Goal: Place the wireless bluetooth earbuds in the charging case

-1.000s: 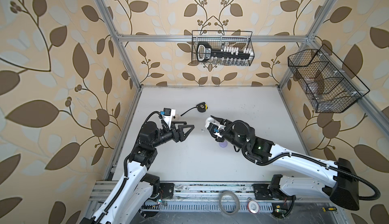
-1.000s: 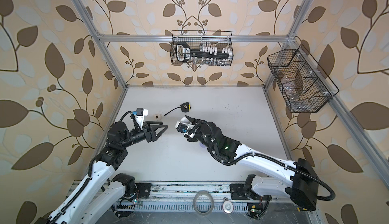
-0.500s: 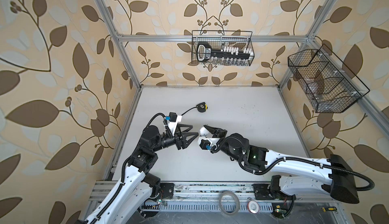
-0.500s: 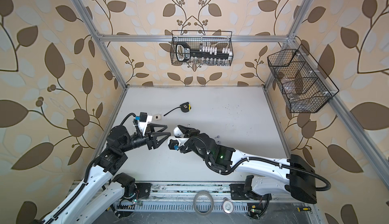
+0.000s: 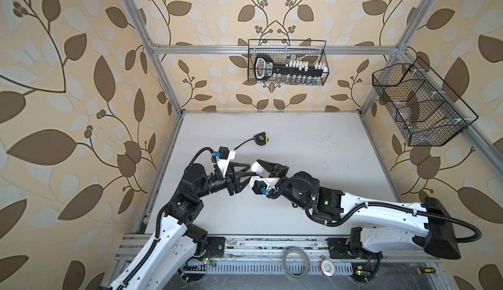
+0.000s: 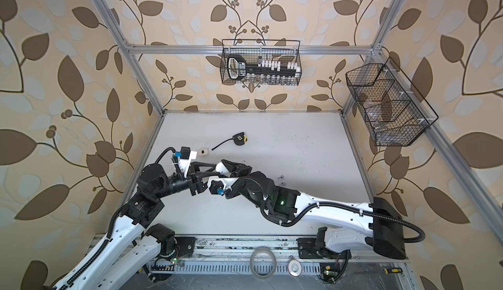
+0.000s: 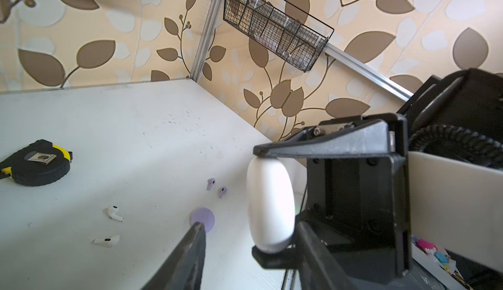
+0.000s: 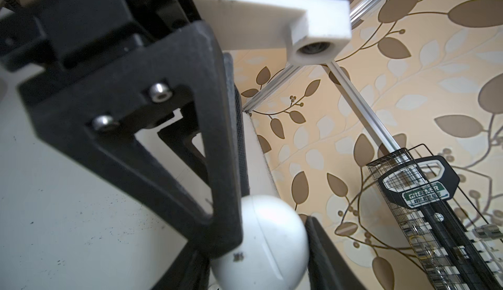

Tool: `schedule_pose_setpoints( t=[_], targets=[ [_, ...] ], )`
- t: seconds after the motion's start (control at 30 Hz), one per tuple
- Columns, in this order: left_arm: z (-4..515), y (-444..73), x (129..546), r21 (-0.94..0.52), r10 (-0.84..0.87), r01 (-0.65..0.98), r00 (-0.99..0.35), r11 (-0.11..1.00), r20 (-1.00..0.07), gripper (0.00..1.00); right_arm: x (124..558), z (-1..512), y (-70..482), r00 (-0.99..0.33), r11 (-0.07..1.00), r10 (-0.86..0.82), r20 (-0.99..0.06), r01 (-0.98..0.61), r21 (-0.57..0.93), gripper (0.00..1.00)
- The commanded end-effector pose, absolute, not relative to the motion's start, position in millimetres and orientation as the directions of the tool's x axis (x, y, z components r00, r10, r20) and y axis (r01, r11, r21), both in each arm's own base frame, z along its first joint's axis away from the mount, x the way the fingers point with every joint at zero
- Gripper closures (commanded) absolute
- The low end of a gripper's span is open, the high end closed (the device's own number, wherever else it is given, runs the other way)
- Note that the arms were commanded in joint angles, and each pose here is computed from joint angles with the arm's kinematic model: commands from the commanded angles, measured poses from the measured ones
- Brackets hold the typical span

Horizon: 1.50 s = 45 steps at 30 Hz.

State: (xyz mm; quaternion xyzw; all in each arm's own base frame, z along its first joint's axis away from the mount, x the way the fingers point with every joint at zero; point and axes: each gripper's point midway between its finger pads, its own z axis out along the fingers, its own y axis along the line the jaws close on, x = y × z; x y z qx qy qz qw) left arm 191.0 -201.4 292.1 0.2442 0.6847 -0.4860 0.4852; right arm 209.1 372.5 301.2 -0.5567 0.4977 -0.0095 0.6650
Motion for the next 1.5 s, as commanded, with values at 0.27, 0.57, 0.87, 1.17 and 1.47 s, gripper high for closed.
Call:
schedule_pose_setpoints(
  t=[0.27, 0.57, 0.87, 1.17, 1.47],
  targets=[
    [311.7, -204.1, 185.8, -0.364, -0.133, 0.847, -0.34, 0.387, -0.931, 0.62, 211.6, 332.0, 391.7, 0.527, 0.433, -0.544, -0.653, -0.49, -0.756, 0.78],
    [310.5, -202.9, 188.5, -0.361, -0.131, 0.841, -0.337, 0.403, -0.932, 0.88, 204.6, 334.7, 400.4, 0.536, 0.443, -0.522, -0.664, -0.495, -0.747, 0.71],
    [310.6, -198.7, 189.8, -0.359, -0.142, 0.827, -0.33, 0.433, -0.933, 1.0, 196.1, 309.6, 398.6, 0.574, 0.32, -0.593, -0.565, -0.476, -0.819, 0.31],
    [311.2, -198.0, 188.3, -0.363, -0.141, 0.825, -0.336, 0.434, -0.931, 1.0, 193.9, 296.3, 378.5, 0.59, 0.171, -0.642, -0.49, -0.513, -0.841, 0.32],
    [311.6, -201.1, 186.8, -0.373, -0.134, 0.832, -0.35, 0.411, -0.927, 1.0, 205.7, 292.6, 371.4, 0.58, 0.142, -0.675, -0.455, -0.504, -0.852, 0.27]
  ],
)
